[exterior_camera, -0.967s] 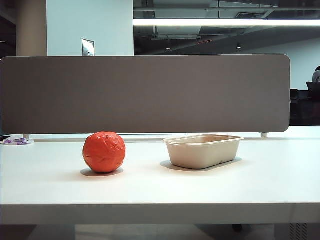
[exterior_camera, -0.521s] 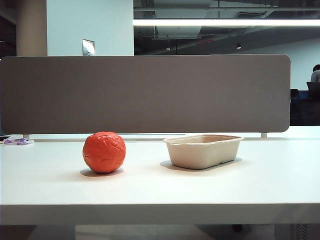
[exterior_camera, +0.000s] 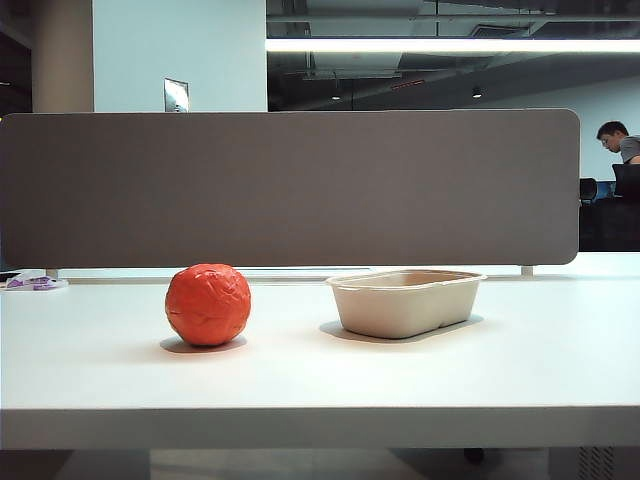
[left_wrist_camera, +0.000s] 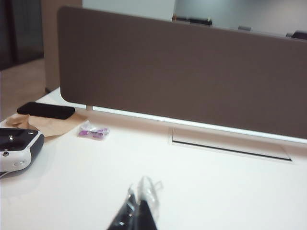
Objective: Pick up the orange and place it into the paper lunchbox.
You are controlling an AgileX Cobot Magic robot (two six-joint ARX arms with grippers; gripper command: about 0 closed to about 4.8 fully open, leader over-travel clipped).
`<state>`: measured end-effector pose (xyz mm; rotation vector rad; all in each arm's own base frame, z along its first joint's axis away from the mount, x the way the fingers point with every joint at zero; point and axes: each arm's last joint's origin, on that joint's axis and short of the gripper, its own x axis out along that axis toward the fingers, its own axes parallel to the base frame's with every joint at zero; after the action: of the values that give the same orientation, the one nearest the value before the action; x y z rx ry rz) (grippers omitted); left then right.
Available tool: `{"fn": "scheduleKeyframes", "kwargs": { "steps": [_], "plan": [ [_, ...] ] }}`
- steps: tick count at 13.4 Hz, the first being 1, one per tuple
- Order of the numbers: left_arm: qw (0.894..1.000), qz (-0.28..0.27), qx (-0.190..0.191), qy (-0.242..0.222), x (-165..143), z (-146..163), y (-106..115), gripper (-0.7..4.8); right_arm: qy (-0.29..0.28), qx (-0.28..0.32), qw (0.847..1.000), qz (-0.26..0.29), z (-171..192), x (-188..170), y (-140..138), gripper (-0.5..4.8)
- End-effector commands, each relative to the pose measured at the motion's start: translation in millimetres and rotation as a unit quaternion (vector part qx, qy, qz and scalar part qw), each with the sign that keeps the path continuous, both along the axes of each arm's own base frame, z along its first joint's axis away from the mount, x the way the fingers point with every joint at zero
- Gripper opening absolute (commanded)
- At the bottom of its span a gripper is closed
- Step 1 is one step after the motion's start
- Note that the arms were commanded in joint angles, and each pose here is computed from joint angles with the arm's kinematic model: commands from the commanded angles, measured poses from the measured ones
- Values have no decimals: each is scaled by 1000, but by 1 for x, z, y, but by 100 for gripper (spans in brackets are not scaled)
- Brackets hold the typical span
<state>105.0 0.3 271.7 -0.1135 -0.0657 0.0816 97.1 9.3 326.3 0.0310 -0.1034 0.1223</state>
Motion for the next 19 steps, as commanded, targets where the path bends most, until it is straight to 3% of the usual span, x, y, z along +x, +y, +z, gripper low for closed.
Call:
{"fn": "scheduleKeyframes", "kwargs": {
  "steps": [1, 5, 9, 10, 12, 13, 14, 15, 16, 18, 19],
  "plan": [
    [996, -75, 2, 45, 59, 55, -22, -7, 66, -12, 985, 156, 34, 39, 32, -2],
    [988, -140, 8, 64, 79, 60, -50, -7, 134, -32, 962, 238, 20, 40, 61, -2],
    [981, -181, 11, 69, 83, 56, -64, -7, 172, -55, 952, 246, 11, 32, 75, -2],
    [963, -255, 14, 91, 90, 48, -73, -7, 234, -81, 932, 263, -1, 17, 87, -2],
    [952, -288, 16, 102, 94, 43, -77, 3, 229, -79, 934, 263, 0, 18, 87, -2],
    [940, -320, 22, 116, 99, 37, -81, 116, 221, -75, 936, 263, 2, 18, 87, -2],
    [934, -332, 32, 125, 103, 32, -83, 321, 215, -72, 937, 264, 3, 19, 88, -2],
    [932, -333, 36, 138, 108, 27, -85, 479, 212, -71, 938, 265, 4, 19, 88, -2],
    [916, -348, 59, 191, 129, 0, -93, 479, 226, -75, 934, 265, 1, 18, 87, -2],
    [912, -349, 59, 208, 135, -9, -96, 479, 238, -80, 931, 263, -1, 17, 87, -2],
    [903, -359, 65, 229, 143, -22, -99, 479, 258, -87, 926, 262, -5, 15, 86, -2]
  ]
}}
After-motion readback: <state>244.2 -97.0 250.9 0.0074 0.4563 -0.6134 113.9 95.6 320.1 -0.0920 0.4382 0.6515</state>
